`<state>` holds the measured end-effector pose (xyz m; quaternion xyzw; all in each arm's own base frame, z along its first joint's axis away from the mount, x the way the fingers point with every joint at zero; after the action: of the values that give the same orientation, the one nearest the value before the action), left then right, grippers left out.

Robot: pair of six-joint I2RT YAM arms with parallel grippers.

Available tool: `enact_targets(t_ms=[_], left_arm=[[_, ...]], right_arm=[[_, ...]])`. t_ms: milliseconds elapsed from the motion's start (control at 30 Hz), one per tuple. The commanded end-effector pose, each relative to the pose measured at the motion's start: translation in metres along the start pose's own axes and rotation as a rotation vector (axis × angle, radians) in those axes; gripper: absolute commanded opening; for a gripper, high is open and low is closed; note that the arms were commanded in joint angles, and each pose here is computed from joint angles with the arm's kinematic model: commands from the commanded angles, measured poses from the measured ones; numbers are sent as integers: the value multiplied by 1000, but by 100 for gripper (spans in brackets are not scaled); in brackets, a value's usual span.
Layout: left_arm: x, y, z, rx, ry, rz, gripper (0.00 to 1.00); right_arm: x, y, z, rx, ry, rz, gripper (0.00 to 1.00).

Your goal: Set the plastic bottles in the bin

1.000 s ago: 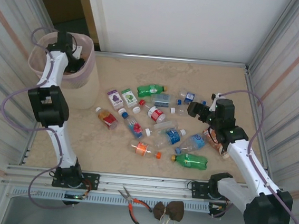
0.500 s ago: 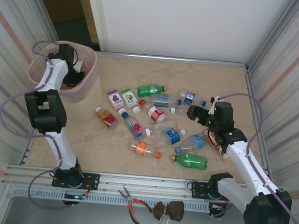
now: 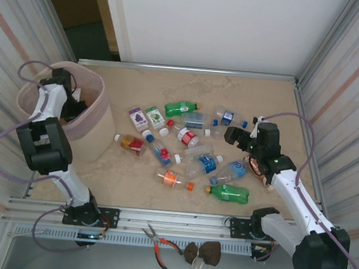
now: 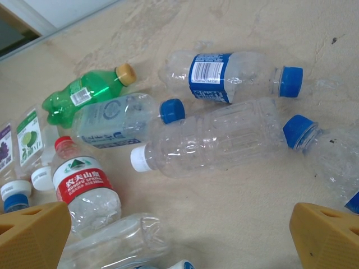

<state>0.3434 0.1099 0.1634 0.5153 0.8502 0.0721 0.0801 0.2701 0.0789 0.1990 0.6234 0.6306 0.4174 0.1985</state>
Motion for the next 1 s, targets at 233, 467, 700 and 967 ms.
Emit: enact_targets(t_ms=[233, 467, 700, 967], left_arm=[[27, -13, -19, -37, 1, -138, 22], [9, -7, -49, -127, -134, -128, 49], [-9, -1, -97, -235, -256, -110, 55], [-32, -4, -158, -350, -392, -77, 55]], right_arm=[[6, -3, -3, -2, 20, 6, 99], [6, -1, -9, -14, 15, 3, 99], [7, 2, -14, -24, 10, 2, 99], [8, 7, -20, -36, 10, -6, 99]])
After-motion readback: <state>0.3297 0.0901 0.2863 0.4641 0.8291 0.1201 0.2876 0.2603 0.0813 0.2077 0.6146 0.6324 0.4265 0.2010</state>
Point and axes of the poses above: each hand's point on the last joint's axis, 136 mm out from that joint toward the fingers, its own z axis out along the fingers, its own x axis along the line the jaws close on, y = z × x, the point moved 5 cm from there along -z, back along the fingers, and after that the axes turned 12 degrees about -z, right-handed, at the moved point
